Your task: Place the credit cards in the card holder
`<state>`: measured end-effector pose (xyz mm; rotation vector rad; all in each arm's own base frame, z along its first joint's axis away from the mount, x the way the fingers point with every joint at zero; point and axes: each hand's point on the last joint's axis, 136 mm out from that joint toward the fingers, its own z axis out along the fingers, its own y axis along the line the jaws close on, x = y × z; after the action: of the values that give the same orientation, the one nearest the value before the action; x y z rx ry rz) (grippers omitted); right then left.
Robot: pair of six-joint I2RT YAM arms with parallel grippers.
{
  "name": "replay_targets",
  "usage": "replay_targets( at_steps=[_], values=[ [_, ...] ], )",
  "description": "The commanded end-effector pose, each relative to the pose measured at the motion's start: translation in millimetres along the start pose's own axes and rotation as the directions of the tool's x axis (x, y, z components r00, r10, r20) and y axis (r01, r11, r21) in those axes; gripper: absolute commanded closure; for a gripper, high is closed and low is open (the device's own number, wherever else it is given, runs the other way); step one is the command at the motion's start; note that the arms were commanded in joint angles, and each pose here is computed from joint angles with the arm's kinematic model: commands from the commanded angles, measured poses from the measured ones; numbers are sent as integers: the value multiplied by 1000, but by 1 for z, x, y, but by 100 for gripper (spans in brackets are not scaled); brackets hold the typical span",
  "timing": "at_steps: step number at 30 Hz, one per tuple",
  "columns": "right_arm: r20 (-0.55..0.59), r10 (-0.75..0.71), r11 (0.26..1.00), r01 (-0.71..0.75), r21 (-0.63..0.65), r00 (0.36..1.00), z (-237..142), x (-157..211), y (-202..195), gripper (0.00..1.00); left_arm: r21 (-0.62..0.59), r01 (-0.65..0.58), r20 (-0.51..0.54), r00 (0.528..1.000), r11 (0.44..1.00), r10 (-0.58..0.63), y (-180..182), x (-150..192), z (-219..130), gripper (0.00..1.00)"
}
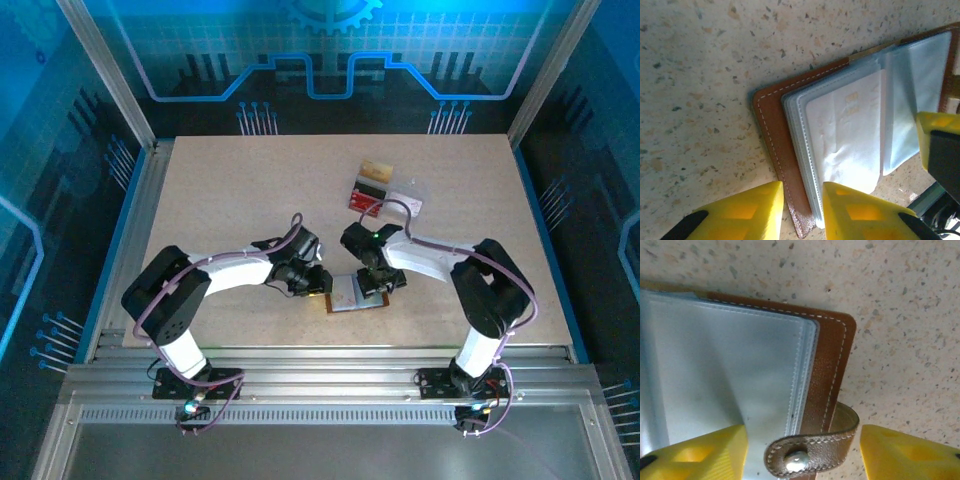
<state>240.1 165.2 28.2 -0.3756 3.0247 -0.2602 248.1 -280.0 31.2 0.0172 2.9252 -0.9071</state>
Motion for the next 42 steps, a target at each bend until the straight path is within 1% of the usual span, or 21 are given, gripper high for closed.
replay_targets(
  at_steps=[1, 5, 7, 9, 10, 12, 15, 19, 23, 25, 27, 30, 39, 42],
  values=[
    [38, 20, 995, -23, 94, 999, -9, -6, -11, 54, 2, 32, -38, 999, 999, -32, 9, 7, 9, 74],
    [76, 21, 996, -28, 82, 997, -22, -7, -12, 89, -10, 45, -51, 998, 999, -45, 17, 12, 17, 75],
    [101, 19, 998, -25, 59, 995, -32, -9, -8, 100, -9, 53, -60, 997, 999, -53, 20, 15, 21, 76],
    [134, 15, 1000, -16, 6, 991, -45, -13, 0, 100, -7, 60, -63, 996, 998, -61, 22, 16, 25, 76],
    [151, 16, 999, -10, -40, 988, -51, -16, 7, 100, -5, 66, -65, 996, 998, -66, 23, 17, 26, 76],
    [190, 29, 988, 1, -156, 981, -66, -21, 24, 100, 3, 75, -66, 995, 997, -74, 23, 18, 29, 76],
    [239, 60, 943, 24, -333, 969, -92, -28, 49, 100, 12, 77, -59, 995, 997, -77, 20, 17, 29, 76],
    [253, 112, 841, 44, -539, 961, -113, -35, 84, 100, 32, 80, -52, 996, 996, -78, 14, 14, 28, 76],
    [206, 164, 697, 34, -716, 965, -113, -41, 125, 100, 89, 102, -60, 994, 991, -97, 4, 12, 26, 75],
    [183, 190, 666, 10, -746, 965, -106, -45, 135, 100, 111, 114, -56, 993, 987, -108, 1, 11, 22, 74],
    [164, 207, 659, -14, -752, 965, -95, -48, 139, 100, 104, 116, -38, 993, 988, -113, 2, 11, 15, 71],
    [142, 211, 668, -37, -743, 967, -81, -49, 142, 100, 93, 132, -9, 991, 987, -132, 9, 12, 2, 67],
    [83, 211, 697, -90, -711, 974, -45, -45, 153, 100, 30, 175, 68, 982, 984, -177, 34, 26, -36, 65],
    [88, 188, 724, -77, -686, 978, -36, -45, 159, 99, 2, 184, 100, 978, 983, -183, 42, 30, -51, 63]
  ],
)
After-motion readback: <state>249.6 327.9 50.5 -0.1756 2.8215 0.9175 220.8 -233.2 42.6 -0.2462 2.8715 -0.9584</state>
